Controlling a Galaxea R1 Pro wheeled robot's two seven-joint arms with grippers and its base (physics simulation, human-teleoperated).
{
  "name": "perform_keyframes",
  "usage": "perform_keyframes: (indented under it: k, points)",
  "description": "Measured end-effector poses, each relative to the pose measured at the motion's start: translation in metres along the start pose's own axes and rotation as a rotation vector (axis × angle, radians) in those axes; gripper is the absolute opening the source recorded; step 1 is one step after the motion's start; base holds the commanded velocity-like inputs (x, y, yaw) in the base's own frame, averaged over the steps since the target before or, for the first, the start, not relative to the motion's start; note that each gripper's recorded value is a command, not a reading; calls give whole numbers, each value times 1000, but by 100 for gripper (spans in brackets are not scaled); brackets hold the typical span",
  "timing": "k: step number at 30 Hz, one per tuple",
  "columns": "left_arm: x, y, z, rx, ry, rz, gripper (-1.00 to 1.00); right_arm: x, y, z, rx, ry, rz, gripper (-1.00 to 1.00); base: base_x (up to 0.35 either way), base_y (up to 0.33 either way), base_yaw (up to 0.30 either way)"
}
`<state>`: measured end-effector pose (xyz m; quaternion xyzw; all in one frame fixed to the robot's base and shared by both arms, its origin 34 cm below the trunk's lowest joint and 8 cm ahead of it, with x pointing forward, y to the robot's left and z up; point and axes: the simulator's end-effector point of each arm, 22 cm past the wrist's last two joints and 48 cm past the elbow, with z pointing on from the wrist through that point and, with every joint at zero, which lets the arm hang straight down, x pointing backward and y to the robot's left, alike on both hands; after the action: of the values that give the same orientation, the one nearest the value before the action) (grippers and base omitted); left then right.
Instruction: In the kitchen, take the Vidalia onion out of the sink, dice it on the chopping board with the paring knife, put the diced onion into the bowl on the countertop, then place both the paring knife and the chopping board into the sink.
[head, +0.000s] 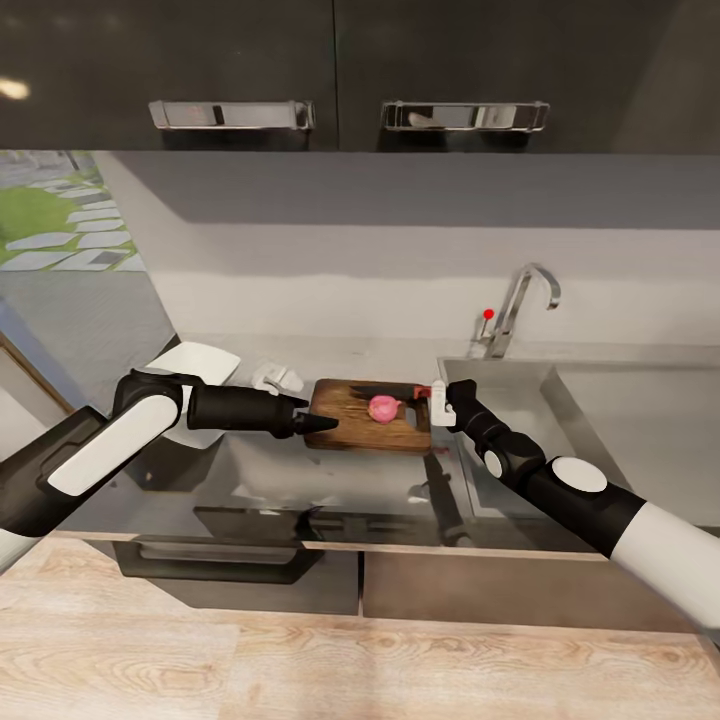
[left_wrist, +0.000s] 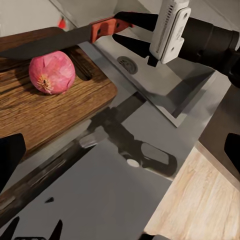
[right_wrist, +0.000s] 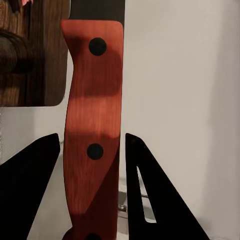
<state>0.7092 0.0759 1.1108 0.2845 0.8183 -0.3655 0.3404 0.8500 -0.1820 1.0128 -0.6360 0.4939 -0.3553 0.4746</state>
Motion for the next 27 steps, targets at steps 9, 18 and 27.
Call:
perform_keyframes:
  k: [9, 18, 27]
  points:
    - [3, 11, 0, -15, -1, -1, 100, -3, -6, 4, 38, -8, -13, -100, 0, 0, 0]
    - [5, 15, -1, -22, -2, -2, 100, -8, -4, 4, 26, -19, -10, -100, 0, 0, 0]
    - [4, 15, -1, -22, -2, -2, 100, -7, -4, 4, 26, -18, -10, -100, 0, 0, 0]
